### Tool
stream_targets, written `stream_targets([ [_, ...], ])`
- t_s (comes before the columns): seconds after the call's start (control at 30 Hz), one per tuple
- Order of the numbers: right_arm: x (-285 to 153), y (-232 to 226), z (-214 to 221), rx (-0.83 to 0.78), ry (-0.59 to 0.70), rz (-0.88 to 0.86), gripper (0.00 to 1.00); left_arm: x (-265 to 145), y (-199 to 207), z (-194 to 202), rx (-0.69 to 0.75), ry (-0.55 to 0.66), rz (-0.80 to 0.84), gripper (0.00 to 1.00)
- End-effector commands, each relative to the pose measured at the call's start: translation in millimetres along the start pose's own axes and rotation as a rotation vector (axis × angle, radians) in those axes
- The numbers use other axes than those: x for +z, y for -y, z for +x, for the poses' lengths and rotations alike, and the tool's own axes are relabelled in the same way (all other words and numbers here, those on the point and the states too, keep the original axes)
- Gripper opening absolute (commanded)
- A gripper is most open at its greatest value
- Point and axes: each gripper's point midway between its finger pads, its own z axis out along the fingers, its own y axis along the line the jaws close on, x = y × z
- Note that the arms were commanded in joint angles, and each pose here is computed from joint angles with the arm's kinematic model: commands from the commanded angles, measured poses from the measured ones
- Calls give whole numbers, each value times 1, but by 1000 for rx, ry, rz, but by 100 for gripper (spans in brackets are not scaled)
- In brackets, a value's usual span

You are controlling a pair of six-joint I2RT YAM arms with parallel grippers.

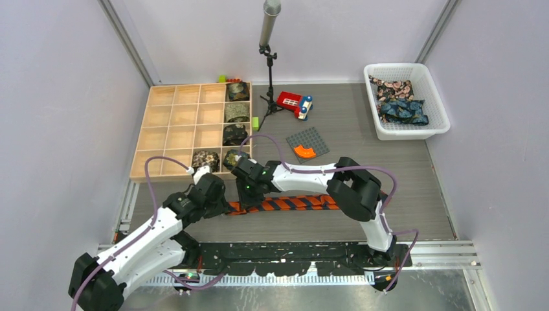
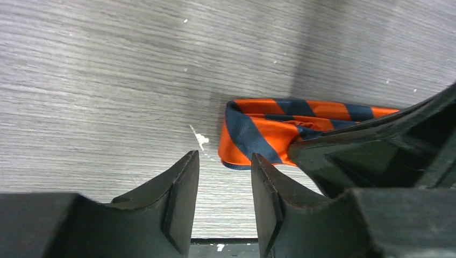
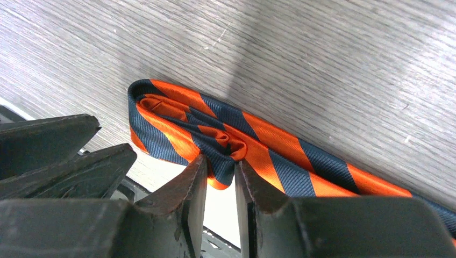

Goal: Roll the ties
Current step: Roll the tie at the center of the board.

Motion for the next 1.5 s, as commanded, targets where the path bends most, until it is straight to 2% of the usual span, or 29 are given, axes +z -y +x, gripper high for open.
stream_targets([
  [0.0,-5,1,-10,-43,24,43,30,2,-2,0,-29,19,12,42],
  [0.63,18,38,14,-47,-42,101,27,13,11,4,-65,10,93,41],
  [0.9,11,61,21,-55,-52,119,27,6,28,1,-32,1,175,52],
  [1.33,2,77,24,-58,-66,119,27,12,28,2,16,-1,175,48],
  [1.47,2,76,24,-59,-67,118,27,17,38,6,17,0,240,47],
])
